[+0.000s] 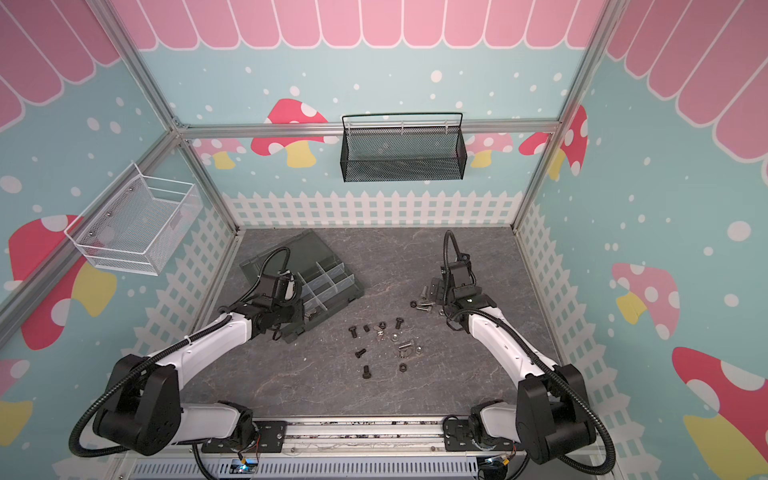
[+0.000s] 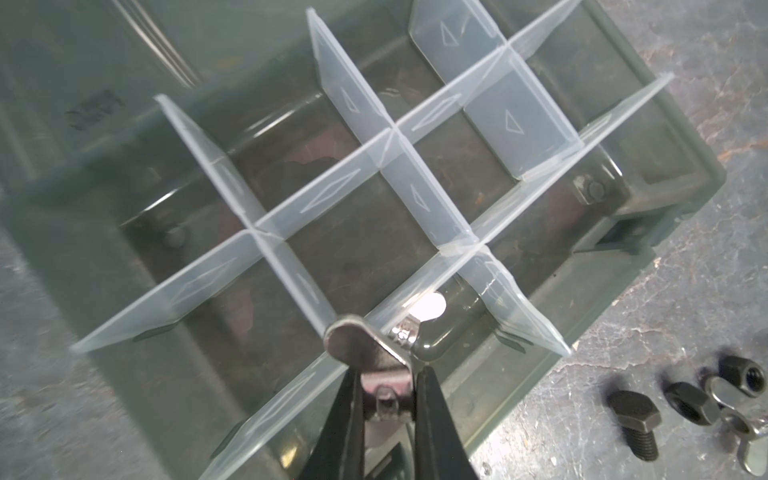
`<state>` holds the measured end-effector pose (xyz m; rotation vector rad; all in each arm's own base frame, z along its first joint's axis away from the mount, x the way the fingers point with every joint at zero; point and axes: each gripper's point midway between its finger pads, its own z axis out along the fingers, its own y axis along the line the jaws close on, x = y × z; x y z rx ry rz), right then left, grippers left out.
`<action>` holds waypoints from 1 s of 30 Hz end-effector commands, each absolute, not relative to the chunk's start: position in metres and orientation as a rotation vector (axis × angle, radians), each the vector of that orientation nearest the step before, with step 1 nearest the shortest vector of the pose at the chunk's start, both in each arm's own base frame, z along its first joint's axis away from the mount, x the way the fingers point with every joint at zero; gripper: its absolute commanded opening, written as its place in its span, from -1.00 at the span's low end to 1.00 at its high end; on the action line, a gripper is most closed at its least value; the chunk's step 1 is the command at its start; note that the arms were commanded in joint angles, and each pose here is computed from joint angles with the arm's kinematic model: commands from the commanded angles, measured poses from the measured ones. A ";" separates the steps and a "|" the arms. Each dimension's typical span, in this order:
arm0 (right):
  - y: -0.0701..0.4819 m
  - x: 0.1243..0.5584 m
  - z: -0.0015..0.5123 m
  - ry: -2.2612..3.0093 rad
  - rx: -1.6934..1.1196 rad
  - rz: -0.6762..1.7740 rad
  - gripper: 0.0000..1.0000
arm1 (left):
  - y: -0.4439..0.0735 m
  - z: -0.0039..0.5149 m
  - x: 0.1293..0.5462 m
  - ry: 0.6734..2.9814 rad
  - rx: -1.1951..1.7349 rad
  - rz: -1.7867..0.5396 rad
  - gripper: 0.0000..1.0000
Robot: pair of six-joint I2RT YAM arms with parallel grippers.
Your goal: Sort the screws and nuts into containers
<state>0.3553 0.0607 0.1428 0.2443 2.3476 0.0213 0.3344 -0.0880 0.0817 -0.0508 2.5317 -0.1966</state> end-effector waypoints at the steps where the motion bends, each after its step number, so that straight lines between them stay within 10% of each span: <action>1: 0.078 0.338 0.131 2.450 0.221 0.108 0.99 | -0.098 0.088 0.342 2.499 0.024 -0.252 -0.81; 30: 0.181 0.286 0.080 2.698 -0.151 0.277 0.22 | -0.105 0.122 0.320 2.429 -0.094 -0.383 0.11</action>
